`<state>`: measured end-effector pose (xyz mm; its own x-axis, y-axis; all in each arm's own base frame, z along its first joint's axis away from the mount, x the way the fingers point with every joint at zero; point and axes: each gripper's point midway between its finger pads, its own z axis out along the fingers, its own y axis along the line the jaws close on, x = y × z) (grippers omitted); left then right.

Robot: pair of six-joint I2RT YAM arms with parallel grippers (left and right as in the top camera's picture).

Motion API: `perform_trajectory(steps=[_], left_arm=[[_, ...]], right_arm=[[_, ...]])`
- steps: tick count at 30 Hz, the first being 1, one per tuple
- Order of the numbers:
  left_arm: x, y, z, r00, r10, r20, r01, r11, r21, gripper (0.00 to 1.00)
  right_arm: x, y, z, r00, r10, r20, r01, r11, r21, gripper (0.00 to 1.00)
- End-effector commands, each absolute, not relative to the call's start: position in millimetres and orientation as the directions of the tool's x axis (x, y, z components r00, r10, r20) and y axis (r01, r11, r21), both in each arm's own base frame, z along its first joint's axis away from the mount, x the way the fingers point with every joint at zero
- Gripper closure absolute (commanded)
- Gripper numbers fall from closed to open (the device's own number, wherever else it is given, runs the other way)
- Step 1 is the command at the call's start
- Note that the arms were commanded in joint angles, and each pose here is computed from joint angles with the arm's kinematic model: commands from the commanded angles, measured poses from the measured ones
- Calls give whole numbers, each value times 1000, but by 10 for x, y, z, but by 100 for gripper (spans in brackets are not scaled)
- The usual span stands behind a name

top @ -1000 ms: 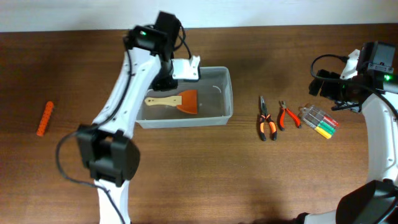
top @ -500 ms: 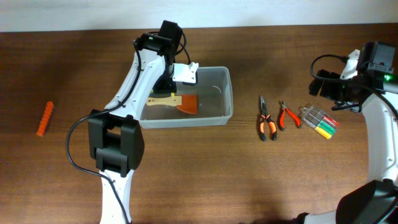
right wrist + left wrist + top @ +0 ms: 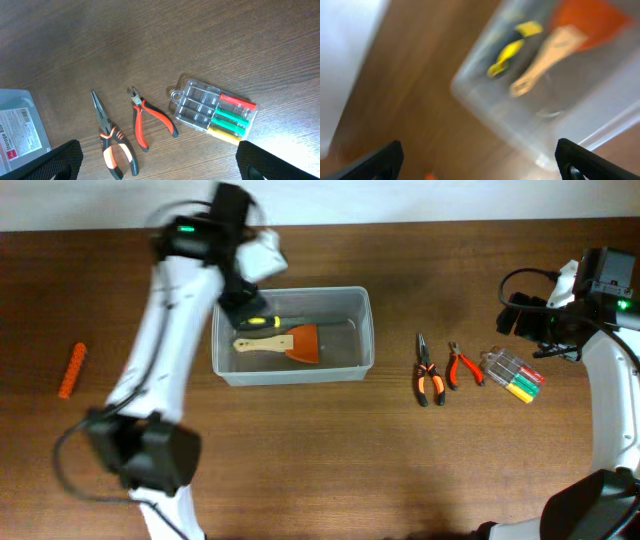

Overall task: Pack container
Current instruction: 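Carry the file into the container and open the left gripper, then grasp the orange wall plug strip with the left gripper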

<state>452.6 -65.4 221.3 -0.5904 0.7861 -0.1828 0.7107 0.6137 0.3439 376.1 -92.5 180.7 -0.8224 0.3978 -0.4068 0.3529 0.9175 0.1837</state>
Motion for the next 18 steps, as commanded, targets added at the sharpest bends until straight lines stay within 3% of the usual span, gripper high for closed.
perform_trajectory(steps=[1,4,8,11,15,18], left_arm=[[4510,425,2404,-864,433,-257,328,871,367,1],[4357,1150,2224,-944,231,-235,150,936,318,0],[4086,1871,1861,-984,50,-170,6,968,252,16],[3937,2270,1587,-990,-43,-136,-74,971,226,16],[3989,2537,1163,-986,-11,-168,-29,994,108,16],[3990,2586,864,-987,73,-144,65,996,56,23]], right_arm=[[3806,-941,1873,-812,403,-421,353,915,195,2],[3806,-941,1873,-812,403,-421,353,915,195,1],[3806,-941,1873,-812,403,-421,353,915,195,1],[3806,-941,1873,-812,403,-421,353,915,195,2],[3818,-945,1880,-810,402,-427,352,915,195,2],[3829,-948,1886,-808,402,-431,351,916,195,1]])
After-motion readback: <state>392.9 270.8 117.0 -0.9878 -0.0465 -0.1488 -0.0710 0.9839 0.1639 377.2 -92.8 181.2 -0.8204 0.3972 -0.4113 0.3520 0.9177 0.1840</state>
